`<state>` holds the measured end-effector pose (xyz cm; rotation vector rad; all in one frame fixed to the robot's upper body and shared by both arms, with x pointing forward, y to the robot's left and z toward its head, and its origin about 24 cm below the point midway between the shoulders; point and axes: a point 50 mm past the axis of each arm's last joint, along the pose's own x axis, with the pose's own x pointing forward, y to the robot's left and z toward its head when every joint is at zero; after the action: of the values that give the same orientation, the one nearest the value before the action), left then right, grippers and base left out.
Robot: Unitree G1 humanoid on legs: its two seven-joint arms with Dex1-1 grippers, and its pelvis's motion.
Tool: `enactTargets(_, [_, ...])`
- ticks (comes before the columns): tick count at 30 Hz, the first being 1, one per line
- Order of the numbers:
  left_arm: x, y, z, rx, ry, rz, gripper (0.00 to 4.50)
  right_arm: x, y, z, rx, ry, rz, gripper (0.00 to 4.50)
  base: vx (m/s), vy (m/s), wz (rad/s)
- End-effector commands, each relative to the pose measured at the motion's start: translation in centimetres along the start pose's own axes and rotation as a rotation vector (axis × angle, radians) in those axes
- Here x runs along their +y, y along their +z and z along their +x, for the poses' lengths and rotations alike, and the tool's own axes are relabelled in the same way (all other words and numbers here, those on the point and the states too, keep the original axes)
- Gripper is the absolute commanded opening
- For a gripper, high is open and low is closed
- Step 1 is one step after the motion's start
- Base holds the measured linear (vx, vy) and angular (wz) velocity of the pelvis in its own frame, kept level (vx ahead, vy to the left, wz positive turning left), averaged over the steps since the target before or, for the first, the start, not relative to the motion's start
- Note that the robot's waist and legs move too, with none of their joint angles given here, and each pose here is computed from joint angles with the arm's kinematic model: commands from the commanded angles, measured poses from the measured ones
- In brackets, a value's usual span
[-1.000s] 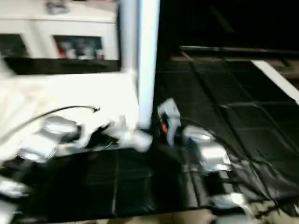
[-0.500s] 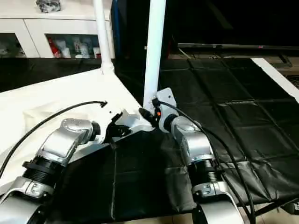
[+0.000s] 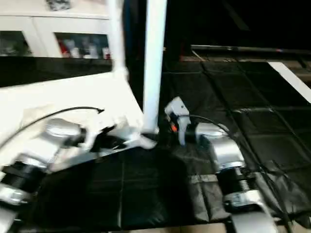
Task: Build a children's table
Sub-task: Rotate leg to tighten
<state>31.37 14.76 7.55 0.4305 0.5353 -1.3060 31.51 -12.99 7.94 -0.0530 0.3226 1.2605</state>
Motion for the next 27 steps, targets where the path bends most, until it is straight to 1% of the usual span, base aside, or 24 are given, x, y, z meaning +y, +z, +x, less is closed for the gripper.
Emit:
enactTargets(1, [-0.4,2.1,0.2,-0.040,-0.094,0.129,0.00,0.6,0.2,-0.2,0.004,0.100,-0.015,4.40,0.000,0.000,0.00])
enactTargets(3, [-0.5,1.7,-0.1,-0.006,-0.147,0.165,0.00,0.7,0.1,-0.8,0.029,0.159,-0.019,4.46,0.000,0.000,0.00])
enactTargets(6, [-0.9,1.4,-0.4,0.028,-0.216,0.205,0.00,0.7,0.1,-1.2,0.055,0.201,-0.049,4.46,0.000,0.000,0.00])
enactTargets(10, [-1.2,1.3,-0.5,0.042,-0.262,0.229,0.00,0.9,0.2,-1.3,0.040,0.256,-0.058,4.46,0.000,0.000,0.00])
enactTargets(13, [-1.5,1.2,-0.4,0.050,-0.291,0.243,0.00,1.1,0.1,-1.4,0.040,0.302,-0.048,4.46,0.000,0.000,0.00])
enactTargets(15, [-1.6,1.2,-0.4,0.050,-0.293,0.245,0.00,1.3,0.1,-1.3,0.041,0.321,-0.045,4.12,0.000,0.000,0.00])
enactTargets(18, [-1.6,1.1,-0.2,0.050,-0.299,0.254,0.00,1.7,-0.1,-1.3,0.050,0.382,-0.027,4.07,0.000,0.000,0.00])
enactTargets(19, [-1.6,1.1,-0.2,0.050,-0.301,0.257,0.00,1.8,-0.1,-1.3,0.053,0.394,-0.024,3.93,0.000,0.000,0.00])
enactTargets(20, [-1.6,1.1,-0.2,0.050,-0.301,0.258,0.00,1.8,-0.2,-1.3,0.056,0.401,-0.023,3.68,0.000,0.000,0.00])
enactTargets(23, [-1.5,1.1,-0.3,0.052,-0.300,0.260,0.00,1.8,-0.3,-1.3,0.060,0.408,-0.023,3.59,0.000,0.000,0.00])
enactTargets(26, [-1.4,1.0,-0.3,0.054,-0.299,0.261,0.00,1.8,-0.4,-1.2,0.066,0.411,-0.021,3.21,0.000,0.000,0.00])
enactTargets(27, [-1.4,1.0,-0.4,0.057,-0.296,0.263,0.00,1.7,-0.6,-1.2,0.071,0.402,-0.025,3.19,0.000,0.000,0.00])
